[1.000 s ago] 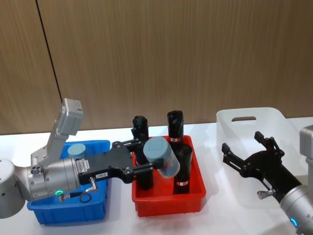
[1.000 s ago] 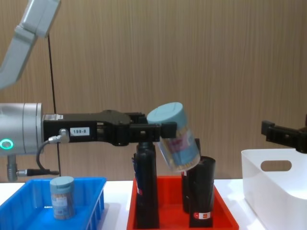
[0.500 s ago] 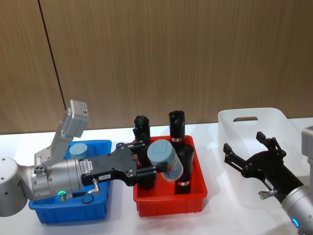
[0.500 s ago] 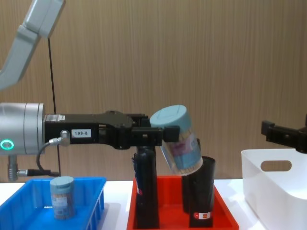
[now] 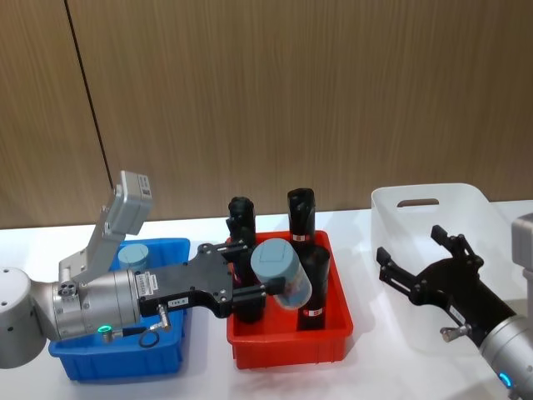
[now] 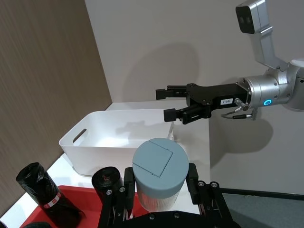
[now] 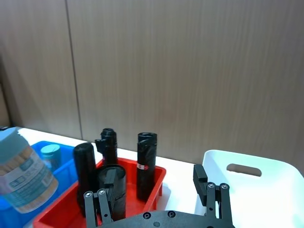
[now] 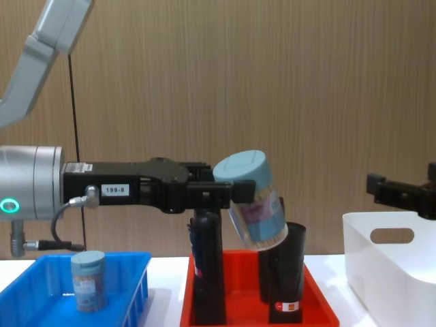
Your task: Pick the cotton swabs from the blue box and place them into the white box.
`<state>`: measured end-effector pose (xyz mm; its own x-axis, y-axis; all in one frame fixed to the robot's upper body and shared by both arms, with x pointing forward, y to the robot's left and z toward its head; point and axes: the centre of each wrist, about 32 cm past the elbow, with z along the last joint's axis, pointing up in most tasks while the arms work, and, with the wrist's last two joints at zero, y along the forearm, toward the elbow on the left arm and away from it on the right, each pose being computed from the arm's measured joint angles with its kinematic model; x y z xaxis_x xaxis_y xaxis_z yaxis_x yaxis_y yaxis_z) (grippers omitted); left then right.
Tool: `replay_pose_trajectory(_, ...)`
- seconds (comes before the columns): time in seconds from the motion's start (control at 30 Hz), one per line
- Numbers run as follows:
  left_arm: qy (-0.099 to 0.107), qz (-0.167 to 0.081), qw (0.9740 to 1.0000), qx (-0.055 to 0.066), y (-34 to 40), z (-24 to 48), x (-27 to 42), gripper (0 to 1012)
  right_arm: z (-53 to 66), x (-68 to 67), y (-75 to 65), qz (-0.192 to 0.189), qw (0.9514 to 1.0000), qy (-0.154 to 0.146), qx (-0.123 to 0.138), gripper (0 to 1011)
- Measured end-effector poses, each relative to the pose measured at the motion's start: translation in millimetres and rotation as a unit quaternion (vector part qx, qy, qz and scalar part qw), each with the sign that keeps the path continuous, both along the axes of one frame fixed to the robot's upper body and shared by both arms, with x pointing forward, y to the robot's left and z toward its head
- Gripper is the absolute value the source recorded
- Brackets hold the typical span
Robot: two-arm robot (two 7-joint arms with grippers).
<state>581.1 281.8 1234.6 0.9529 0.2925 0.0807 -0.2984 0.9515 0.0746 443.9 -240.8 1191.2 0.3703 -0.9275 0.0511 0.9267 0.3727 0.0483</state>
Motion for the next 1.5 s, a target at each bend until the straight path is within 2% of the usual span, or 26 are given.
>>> replay_pose_trajectory(0.37, -0.001, -0.001, 1.0000, 0.001, -0.1, 0.2, -0.1, 652, 8.4, 0.9, -10.9, 0.060, 0.9979, 0.006, -0.023, 1001)
replay_pose_trajectory(0.73, -0.001, -0.001, 1.0000, 0.002, 0.1, 0.2, -0.1, 652, 18.8, 4.2, -21.7, 0.136, 0.9897, 0.011, -0.043, 1001)
replay_pose_trajectory(0.87, -0.001, -0.001, 1.0000, 0.002, 0.1, 0.2, -0.1, 652, 22.8, 6.6, -24.2, 0.165, 0.9849, 0.013, -0.049, 1002)
replay_pose_trajectory(1.13, -0.001, 0.000, 1.0000, 0.002, 0.1, 0.2, -0.1, 652, 30.7, 15.1, -24.8, 0.230, 0.9707, 0.018, -0.065, 1002)
replay_pose_trajectory(1.17, -0.001, 0.000, 1.0000, 0.002, 0.1, 0.2, -0.1, 652, 31.9, 17.6, -23.8, 0.243, 0.9672, 0.019, -0.069, 1002)
replay_pose_trajectory(1.23, -0.001, 0.000, 1.0000, 0.002, 0.1, 0.2, -0.1, 652, 32.8, 19.7, -22.5, 0.252, 0.9647, 0.020, -0.072, 1002)
replay_pose_trajectory(1.4, -0.001, 0.000, 1.0000, 0.002, 0.1, 0.2, -0.1, 652, 35.4, 29.8, -15.3, 0.286, 0.9542, 0.025, -0.084, 1001)
replay_pose_trajectory(1.43, -0.001, 0.000, 1.0000, 0.002, 0.1, 0.2, -0.1, 652, 35.4, 29.8, -15.3, 0.286, 0.9542, 0.025, -0.084, 1001)
replay_pose_trajectory(1.5, -0.001, 0.000, 1.0000, 0.002, 0.1, 0.2, -0.1, 652, 35.8, 34.0, -12.2, 0.296, 0.9506, 0.027, -0.089, 1002)
